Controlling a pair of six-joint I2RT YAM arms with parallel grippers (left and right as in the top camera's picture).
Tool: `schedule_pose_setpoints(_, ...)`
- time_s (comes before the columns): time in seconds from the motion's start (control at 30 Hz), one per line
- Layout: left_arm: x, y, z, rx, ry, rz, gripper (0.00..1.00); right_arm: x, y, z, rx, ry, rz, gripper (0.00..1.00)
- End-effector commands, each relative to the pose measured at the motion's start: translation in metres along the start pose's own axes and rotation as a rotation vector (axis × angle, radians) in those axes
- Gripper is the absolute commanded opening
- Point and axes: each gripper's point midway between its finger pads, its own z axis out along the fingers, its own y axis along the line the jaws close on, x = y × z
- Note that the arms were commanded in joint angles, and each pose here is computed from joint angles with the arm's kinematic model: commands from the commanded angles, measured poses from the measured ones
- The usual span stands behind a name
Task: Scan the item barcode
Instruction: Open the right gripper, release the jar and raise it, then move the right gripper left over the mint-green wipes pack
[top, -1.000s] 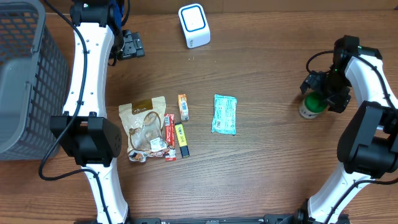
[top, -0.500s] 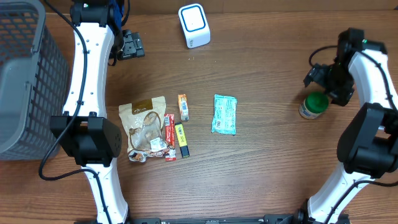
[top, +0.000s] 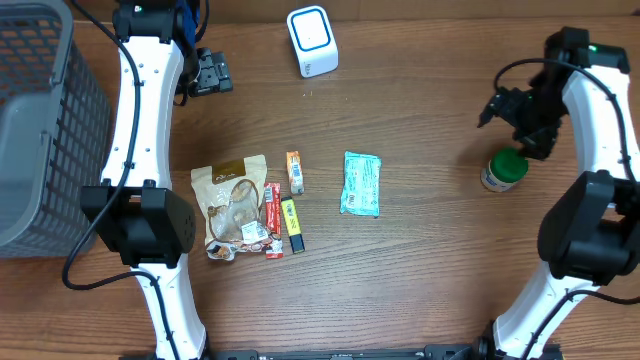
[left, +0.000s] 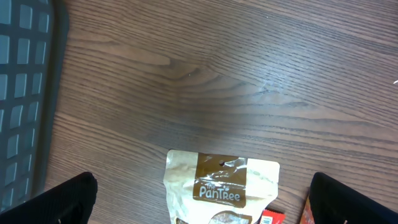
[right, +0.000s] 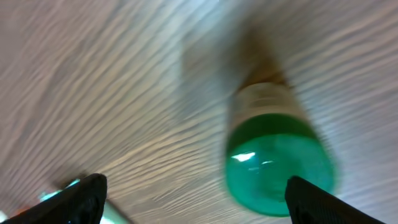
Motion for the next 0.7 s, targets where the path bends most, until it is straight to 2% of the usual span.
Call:
schedule_pose_setpoints(0.0,-0.002,0.003,-0.004,-0.010,-0.013,0.019,1.00,0.015,0.044,-0.002,-0.084,0.009,-0.092,0.91)
schedule_pose_setpoints(0.23,-0.002,0.003,-0.004,-0.010,-0.013,0.019,1.00,0.061,0.130,0.013,-0.121,-0.013,-0.336,0.91)
schedule_pose_setpoints(0.43,-0.002,0.003,-0.004,-0.010,-0.013,0.019,1.00,0.132,0.208,0.030,-0.166,-0.020,-0.586,0.91)
schedule_pose_setpoints(0.6,-0.002,0.003,-0.004,-0.010,-0.013,0.019,1.00,0.184,0.242,0.054,-0.103,-0.060,-0.756,0.90)
schedule_pose_setpoints(0.67,-0.002,0.003,-0.004,-0.010,-0.013,0.019,1.00,0.200,0.247,0.063,-0.068,-0.075,-0.806,0.86)
